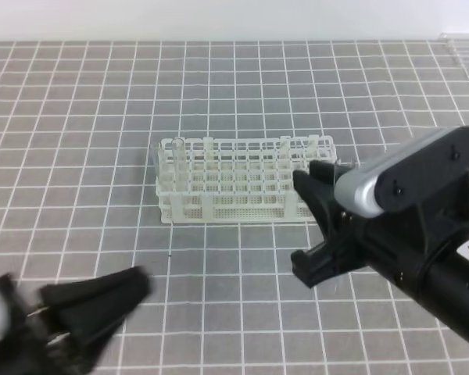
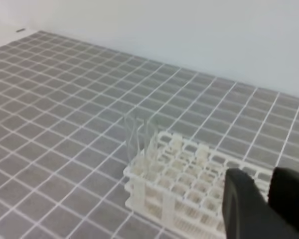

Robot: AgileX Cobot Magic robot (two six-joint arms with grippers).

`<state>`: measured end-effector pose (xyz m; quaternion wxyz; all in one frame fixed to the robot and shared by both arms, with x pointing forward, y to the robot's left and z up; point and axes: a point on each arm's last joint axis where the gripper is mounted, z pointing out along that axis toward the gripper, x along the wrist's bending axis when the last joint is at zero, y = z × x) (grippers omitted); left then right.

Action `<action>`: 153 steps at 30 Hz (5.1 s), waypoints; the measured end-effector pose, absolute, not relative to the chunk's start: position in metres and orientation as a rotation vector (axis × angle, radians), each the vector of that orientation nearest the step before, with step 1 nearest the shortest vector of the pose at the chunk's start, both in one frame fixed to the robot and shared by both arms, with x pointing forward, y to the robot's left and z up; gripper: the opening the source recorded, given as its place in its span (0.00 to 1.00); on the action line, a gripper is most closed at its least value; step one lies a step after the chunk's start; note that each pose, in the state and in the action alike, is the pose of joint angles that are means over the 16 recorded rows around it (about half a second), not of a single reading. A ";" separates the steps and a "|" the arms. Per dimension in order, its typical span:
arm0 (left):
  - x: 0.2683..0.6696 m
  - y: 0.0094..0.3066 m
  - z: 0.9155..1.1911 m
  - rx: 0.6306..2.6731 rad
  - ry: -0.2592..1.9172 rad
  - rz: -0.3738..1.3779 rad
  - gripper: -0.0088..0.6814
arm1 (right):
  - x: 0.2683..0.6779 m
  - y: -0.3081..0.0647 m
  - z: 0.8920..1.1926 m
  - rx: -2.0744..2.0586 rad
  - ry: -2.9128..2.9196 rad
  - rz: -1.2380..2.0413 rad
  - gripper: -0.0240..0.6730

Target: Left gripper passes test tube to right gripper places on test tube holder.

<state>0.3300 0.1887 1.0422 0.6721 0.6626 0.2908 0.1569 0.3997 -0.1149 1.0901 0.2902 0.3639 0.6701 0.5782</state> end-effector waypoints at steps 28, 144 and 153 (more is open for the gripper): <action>0.285 0.254 0.970 1.487 0.858 0.351 0.01 | 0.395 -0.114 1.083 0.972 1.863 1.550 0.16; 0.286 0.256 0.962 1.556 0.910 0.361 0.01 | 0.572 0.005 1.007 0.853 1.629 1.746 0.16; 0.286 0.256 0.962 1.557 0.911 0.361 0.01 | 0.572 0.004 1.008 0.845 1.606 1.760 0.16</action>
